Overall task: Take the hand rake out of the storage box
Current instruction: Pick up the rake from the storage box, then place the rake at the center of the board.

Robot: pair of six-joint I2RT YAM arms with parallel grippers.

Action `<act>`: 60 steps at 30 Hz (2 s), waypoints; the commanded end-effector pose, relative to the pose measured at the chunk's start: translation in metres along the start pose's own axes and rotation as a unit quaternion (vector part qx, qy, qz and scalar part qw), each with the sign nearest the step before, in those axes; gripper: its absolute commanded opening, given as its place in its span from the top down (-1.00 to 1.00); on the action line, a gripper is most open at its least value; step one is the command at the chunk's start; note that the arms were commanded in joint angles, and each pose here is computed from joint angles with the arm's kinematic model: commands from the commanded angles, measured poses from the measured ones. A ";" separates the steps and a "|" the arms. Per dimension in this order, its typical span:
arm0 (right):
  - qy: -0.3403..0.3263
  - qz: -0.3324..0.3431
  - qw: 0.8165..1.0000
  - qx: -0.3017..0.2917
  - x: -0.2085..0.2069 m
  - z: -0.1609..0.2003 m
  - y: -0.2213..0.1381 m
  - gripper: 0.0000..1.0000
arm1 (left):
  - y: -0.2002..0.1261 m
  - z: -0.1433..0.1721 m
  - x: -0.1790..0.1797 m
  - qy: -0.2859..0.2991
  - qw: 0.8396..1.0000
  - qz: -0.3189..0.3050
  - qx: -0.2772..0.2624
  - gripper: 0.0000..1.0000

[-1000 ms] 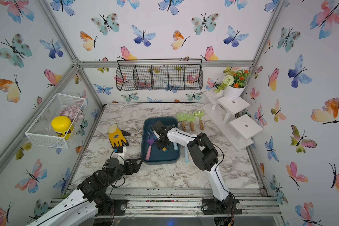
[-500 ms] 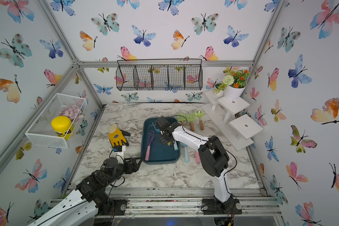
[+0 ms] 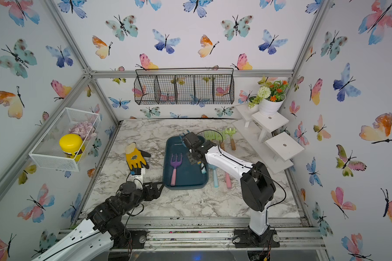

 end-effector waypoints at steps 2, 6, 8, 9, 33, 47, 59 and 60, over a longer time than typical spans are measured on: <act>0.017 0.016 1.000 -0.017 -0.007 0.002 -0.021 0.82 | -0.007 -0.010 -0.007 0.006 1.000 0.003 -0.018 -0.77; 0.026 0.033 0.999 -0.006 -0.012 0.015 -0.028 0.83 | -0.008 -0.011 -0.008 0.010 1.000 0.003 -0.018 -0.77; 0.034 0.044 0.998 -0.002 -0.015 0.024 -0.032 0.83 | -0.008 -0.012 -0.009 0.011 1.000 0.004 -0.018 -0.77; 0.037 0.046 0.998 0.000 -0.017 0.029 -0.033 0.84 | -0.008 -0.012 -0.009 0.013 1.000 0.005 -0.018 -0.76; 0.185 0.058 0.971 0.141 -0.125 0.137 -0.036 0.84 | 0.010 -0.015 -0.019 0.031 0.999 0.037 -0.020 -0.77; 0.203 0.040 0.953 0.220 -0.141 0.155 -0.018 0.84 | 0.016 -0.017 -0.025 0.035 0.998 0.049 -0.018 -0.77; 0.213 0.041 0.944 0.250 -0.149 0.161 -0.005 0.84 | 0.011 -0.017 -0.020 0.042 0.998 0.038 -0.025 -0.78; 0.213 0.042 0.944 0.250 -0.149 0.161 -0.005 0.84 | 0.011 -0.016 -0.020 0.042 0.998 0.039 -0.023 -0.78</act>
Point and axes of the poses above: each gripper's point midway between its finger pads, its own y axis out along the fingers, its own x axis along the line the jaws close on, z = x × y, the point moved 10 cm from there along -y, back along the fingers, and after that the axes turned 9 degrees about -y, right-handed, at the moved point
